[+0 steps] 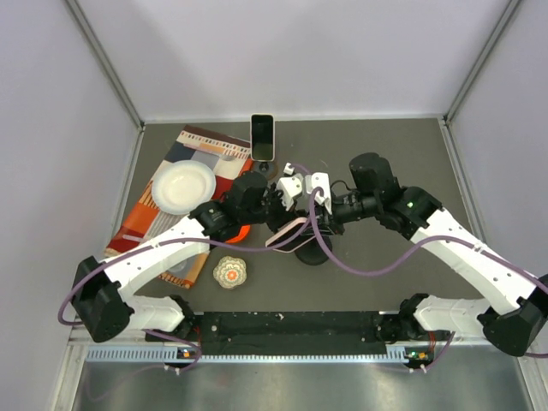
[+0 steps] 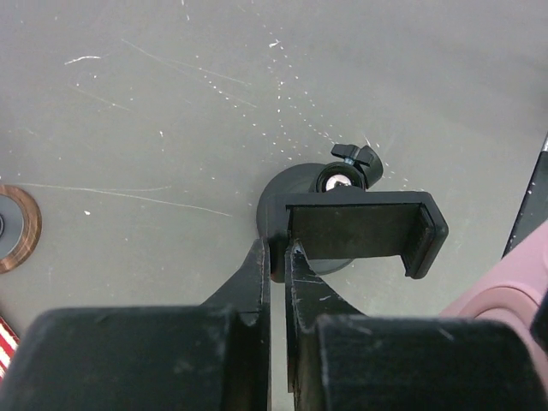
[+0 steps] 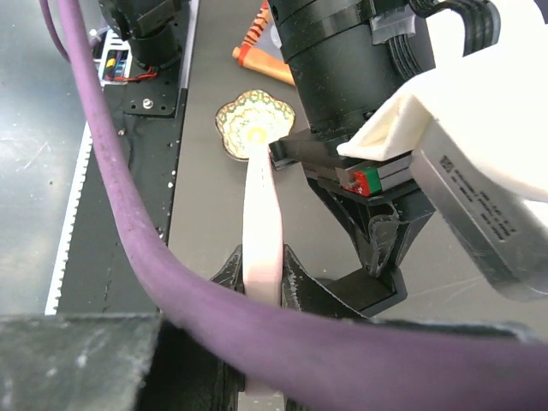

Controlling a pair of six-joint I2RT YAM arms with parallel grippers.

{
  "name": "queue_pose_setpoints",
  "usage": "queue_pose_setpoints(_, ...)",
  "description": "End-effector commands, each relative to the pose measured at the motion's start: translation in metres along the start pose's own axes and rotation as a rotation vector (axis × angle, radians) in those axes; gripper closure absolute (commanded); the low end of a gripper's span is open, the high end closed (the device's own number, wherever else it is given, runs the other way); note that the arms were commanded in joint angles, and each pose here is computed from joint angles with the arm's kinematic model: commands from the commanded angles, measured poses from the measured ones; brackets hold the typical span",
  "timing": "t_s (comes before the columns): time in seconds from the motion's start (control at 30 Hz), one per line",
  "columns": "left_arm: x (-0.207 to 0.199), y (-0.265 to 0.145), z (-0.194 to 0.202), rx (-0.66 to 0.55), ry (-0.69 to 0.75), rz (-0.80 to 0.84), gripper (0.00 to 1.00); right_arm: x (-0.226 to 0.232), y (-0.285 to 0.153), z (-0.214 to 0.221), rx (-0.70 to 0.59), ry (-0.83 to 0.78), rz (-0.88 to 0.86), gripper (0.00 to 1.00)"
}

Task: Place the phone on the phone stand

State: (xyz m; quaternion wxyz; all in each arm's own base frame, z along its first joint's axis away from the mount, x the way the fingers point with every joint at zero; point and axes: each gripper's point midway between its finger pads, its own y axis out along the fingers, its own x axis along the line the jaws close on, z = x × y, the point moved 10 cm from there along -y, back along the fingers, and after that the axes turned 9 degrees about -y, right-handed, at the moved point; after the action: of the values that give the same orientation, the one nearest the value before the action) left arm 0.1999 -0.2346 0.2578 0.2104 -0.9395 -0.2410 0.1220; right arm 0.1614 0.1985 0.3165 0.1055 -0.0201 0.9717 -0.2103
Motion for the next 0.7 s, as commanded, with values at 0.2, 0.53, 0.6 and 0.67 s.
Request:
queue_pose_setpoints(0.2,-0.017,-0.019,-0.03,-0.107,0.123,0.171,1.0,-0.035,0.003,-0.017,-0.126,-0.249,0.011,1.0)
queue_pose_setpoints(0.53,-0.019,-0.022,-0.031,-0.086,0.146,0.203,1.0,-0.042,0.003,-0.002,-0.01,-0.284,0.057,1.0)
queue_pose_setpoints(0.6,-0.019,-0.021,-0.032,-0.083,0.145,0.209,1.0,-0.043,0.002,-0.002,0.012,-0.297,0.076,1.0)
queue_pose_setpoints(0.67,-0.021,-0.019,-0.032,-0.075,0.142,0.233,1.0,-0.043,0.001,-0.001,0.026,-0.308,0.086,1.0)
